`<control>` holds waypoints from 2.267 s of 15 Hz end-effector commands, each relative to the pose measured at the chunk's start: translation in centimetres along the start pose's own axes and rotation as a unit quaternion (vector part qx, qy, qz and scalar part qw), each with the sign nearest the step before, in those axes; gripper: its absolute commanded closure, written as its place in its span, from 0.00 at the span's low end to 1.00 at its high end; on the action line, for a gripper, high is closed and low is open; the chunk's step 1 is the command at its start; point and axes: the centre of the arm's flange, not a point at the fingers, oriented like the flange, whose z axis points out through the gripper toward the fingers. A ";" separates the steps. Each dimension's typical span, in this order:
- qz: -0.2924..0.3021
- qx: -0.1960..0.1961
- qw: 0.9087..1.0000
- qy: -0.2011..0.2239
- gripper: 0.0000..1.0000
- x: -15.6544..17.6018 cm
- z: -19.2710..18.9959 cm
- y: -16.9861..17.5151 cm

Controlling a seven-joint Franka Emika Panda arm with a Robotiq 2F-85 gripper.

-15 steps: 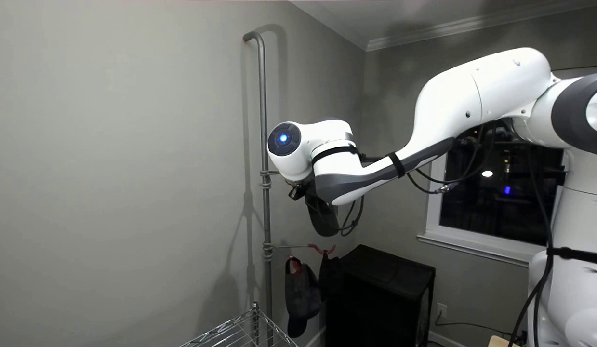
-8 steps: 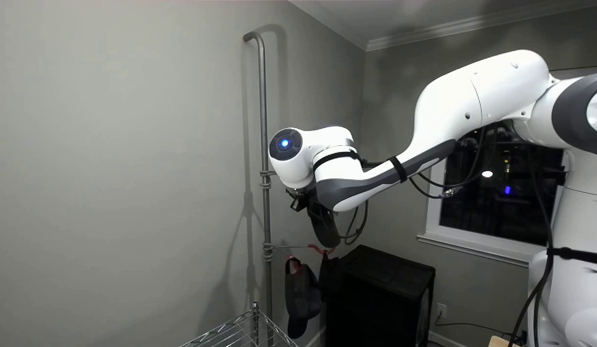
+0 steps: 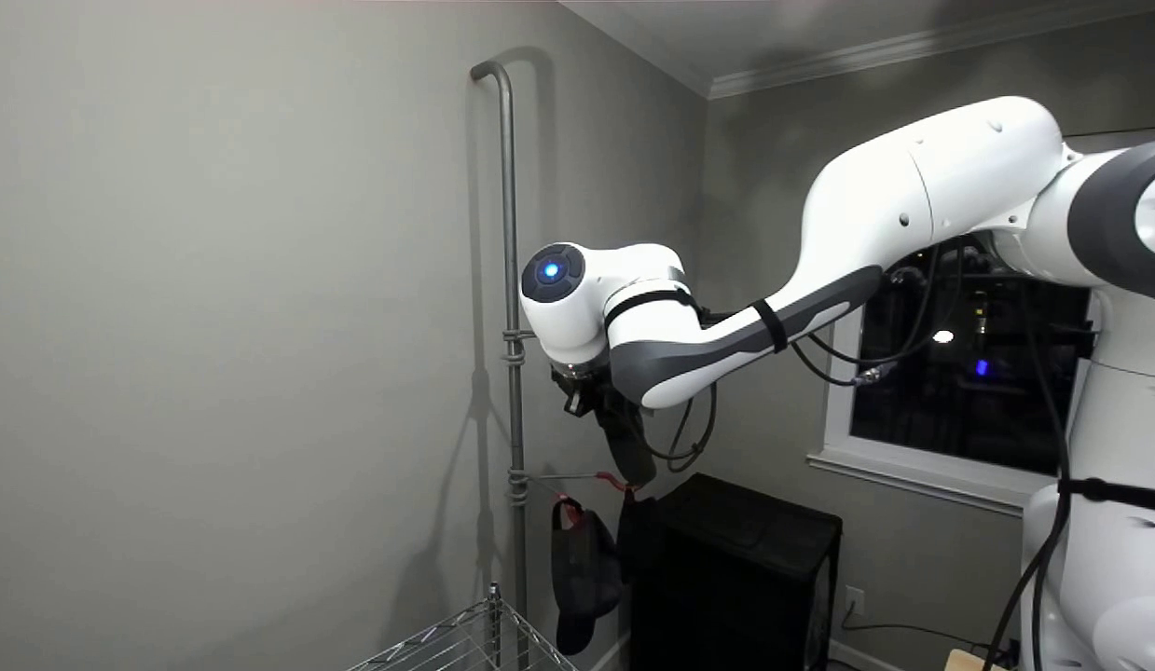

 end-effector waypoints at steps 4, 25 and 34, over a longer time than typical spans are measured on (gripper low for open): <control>-0.018 0.025 0.999 -0.009 0.42 -0.9 0.1 0.7; 0.125 0.179 0.975 -0.035 0.00 -13.7 -0.3 2.8; 0.209 0.151 0.966 0.016 0.00 -17.0 -0.8 5.6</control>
